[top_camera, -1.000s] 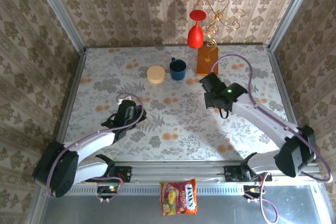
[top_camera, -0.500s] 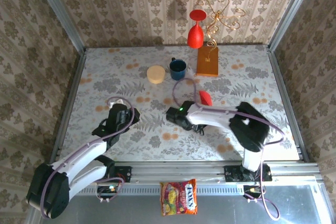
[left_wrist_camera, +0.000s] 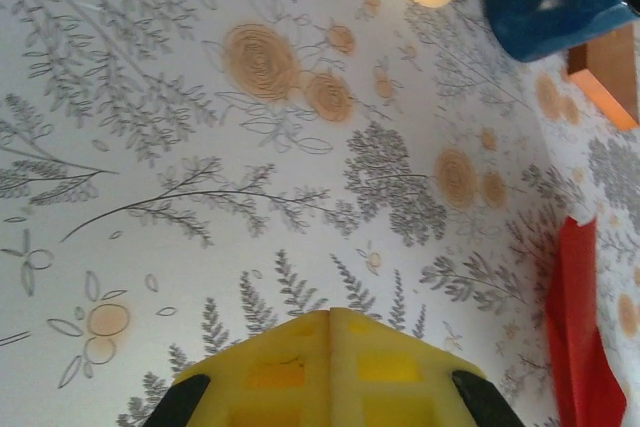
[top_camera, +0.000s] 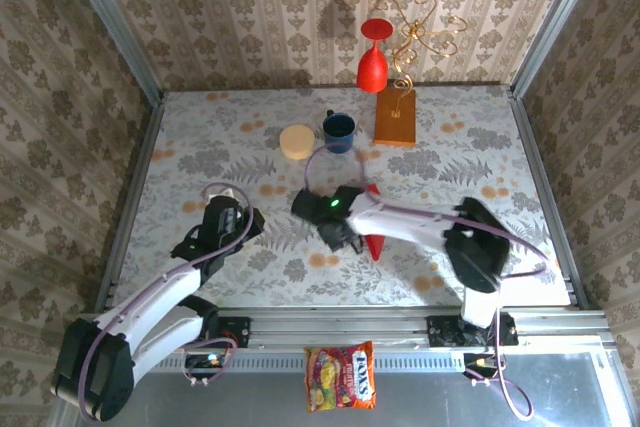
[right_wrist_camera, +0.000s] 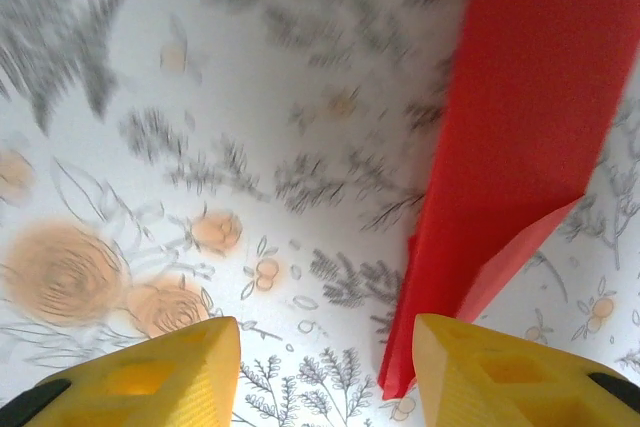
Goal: Fold a paper plane with a square sheet of paper (pick it up from the middle)
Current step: Turn over the paper at the center of the table, then fold the wing for the fifth time at the center of the table.
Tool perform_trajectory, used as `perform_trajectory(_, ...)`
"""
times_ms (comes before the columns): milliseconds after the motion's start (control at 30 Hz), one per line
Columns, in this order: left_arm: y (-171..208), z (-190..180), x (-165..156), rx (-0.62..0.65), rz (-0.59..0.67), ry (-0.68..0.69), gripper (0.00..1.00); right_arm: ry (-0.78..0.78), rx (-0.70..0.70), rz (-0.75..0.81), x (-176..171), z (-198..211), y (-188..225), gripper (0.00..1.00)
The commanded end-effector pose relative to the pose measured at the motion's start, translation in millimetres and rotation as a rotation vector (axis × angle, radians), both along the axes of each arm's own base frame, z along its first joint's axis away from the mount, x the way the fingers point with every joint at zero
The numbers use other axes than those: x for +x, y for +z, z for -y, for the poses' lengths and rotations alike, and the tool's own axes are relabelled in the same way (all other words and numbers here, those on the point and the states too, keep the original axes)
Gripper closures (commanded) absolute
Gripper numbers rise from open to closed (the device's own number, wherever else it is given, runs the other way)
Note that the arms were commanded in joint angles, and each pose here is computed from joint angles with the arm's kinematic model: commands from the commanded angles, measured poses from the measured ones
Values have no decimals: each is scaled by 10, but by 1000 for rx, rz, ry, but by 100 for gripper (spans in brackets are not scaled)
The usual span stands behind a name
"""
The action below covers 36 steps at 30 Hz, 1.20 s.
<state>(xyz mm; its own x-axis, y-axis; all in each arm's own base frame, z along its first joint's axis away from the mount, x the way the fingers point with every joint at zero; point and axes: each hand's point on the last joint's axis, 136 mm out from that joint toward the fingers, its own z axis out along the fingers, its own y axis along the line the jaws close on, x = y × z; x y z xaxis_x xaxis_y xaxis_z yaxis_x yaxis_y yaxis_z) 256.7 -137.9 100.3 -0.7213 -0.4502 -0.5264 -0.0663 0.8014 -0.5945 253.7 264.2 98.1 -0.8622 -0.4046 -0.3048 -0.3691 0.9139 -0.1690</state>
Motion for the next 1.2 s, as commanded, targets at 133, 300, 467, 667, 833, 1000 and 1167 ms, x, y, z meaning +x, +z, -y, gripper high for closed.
perform_trajectory(133, 483, 611, 31, -51, 96, -186, 98, -224, 410, 10, 351, 652, 393, 53)
perform_trajectory(300, 734, 1499, -105, -83, 141, -382, 98, -444, 563, -14, 528, 1311, 234, 53)
perform_trajectory(467, 801, 2397, -316, -166, 132, -550, 98, -640, 740, -47, 649, 1717, -23, 53)
perform_trajectory(667, 587, 3129, -534, -235, 54, -675, 98, -701, 803, -107, 623, 1824, -273, 53)
perform_trajectory(833, 229, 3306, -484, -225, -7, -675, 99, -680, 824, -135, 536, 1773, -378, 53)
perform_trajectory(1000, -30, 3265, -343, -191, -36, -648, 99, -672, 851, -163, 442, 1717, -485, 54)
perform_trajectory(1167, -301, 3108, -162, -157, -75, -622, 100, -634, 873, -203, 379, 1571, -557, 54)
